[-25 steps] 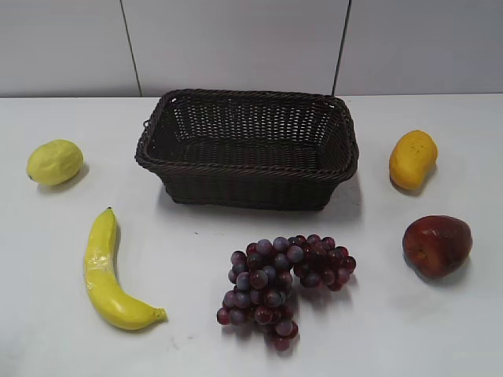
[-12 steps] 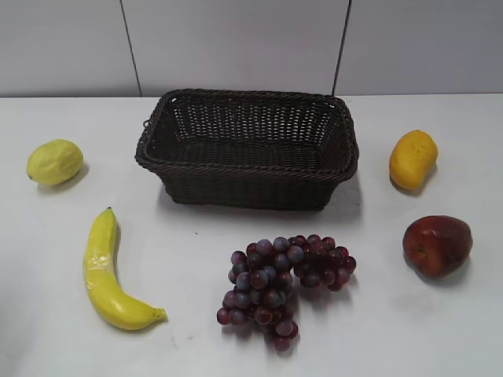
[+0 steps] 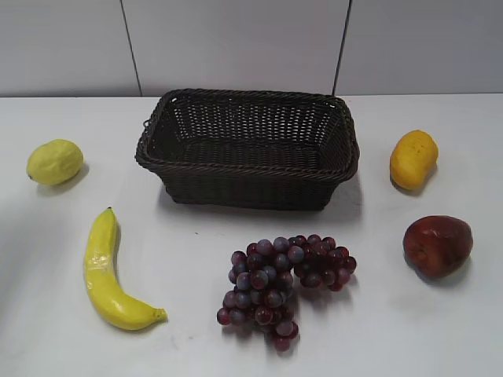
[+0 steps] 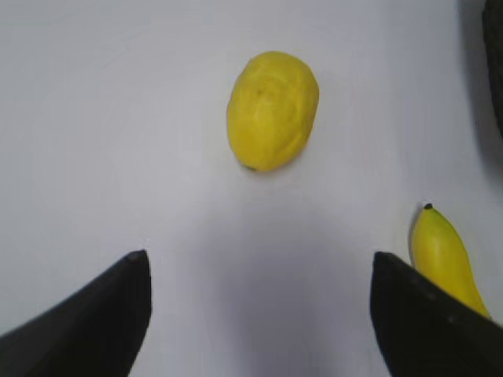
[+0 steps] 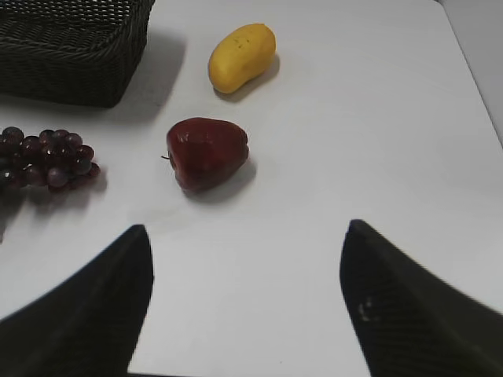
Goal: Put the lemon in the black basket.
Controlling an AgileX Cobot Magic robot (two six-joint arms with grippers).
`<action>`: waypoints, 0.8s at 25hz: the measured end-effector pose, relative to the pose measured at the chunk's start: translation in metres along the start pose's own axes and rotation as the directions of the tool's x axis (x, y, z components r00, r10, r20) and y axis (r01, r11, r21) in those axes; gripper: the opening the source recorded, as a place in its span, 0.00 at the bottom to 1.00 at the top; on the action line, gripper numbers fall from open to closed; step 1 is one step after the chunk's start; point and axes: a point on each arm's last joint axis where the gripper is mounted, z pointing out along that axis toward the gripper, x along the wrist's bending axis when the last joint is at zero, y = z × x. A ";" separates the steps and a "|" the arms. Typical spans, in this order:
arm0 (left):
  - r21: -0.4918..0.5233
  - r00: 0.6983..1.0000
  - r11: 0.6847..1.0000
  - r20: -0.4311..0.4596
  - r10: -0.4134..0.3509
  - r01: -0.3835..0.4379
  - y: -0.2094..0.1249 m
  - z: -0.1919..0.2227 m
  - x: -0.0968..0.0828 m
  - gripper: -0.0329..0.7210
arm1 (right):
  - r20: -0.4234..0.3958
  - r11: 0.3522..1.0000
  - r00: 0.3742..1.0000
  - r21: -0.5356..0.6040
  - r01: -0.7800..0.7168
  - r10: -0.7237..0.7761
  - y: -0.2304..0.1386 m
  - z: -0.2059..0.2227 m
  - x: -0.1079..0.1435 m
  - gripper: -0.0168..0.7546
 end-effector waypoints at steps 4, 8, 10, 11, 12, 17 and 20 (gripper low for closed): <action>0.050 0.996 0.995 0.036 0.085 -0.086 0.024 0.030 -0.005 0.94 | -0.001 1.000 1.000 0.000 -0.001 0.001 0.000 0.000 0.000 0.75; 0.130 0.981 0.972 0.054 0.188 -0.194 0.040 0.068 -0.012 0.94 | -0.003 1.000 1.000 0.000 -0.001 0.001 0.000 0.000 0.000 0.75; 0.171 0.971 0.956 0.053 0.232 -0.238 0.045 0.087 -0.014 0.94 | -0.003 1.000 1.000 0.000 -0.002 0.002 0.000 0.000 0.000 0.75; 0.187 0.967 0.949 0.053 0.249 -0.255 0.047 0.097 -0.014 0.94 | -0.003 1.000 1.000 0.000 -0.002 0.002 0.000 0.000 0.000 0.75; 0.203 0.965 0.943 0.054 0.258 -0.264 0.049 0.107 -0.012 0.94 | -0.003 1.000 1.000 0.000 -0.002 0.002 0.000 0.000 0.000 0.75; 0.231 0.961 0.932 0.053 0.273 -0.278 0.055 0.143 -0.003 0.93 | -0.004 1.000 1.000 0.000 -0.002 0.002 0.000 0.000 0.000 0.75; 0.253 0.961 0.927 0.064 0.268 -0.276 0.052 0.160 -0.001 0.93 | -0.004 1.000 1.000 0.000 -0.002 0.002 0.000 0.000 0.000 0.75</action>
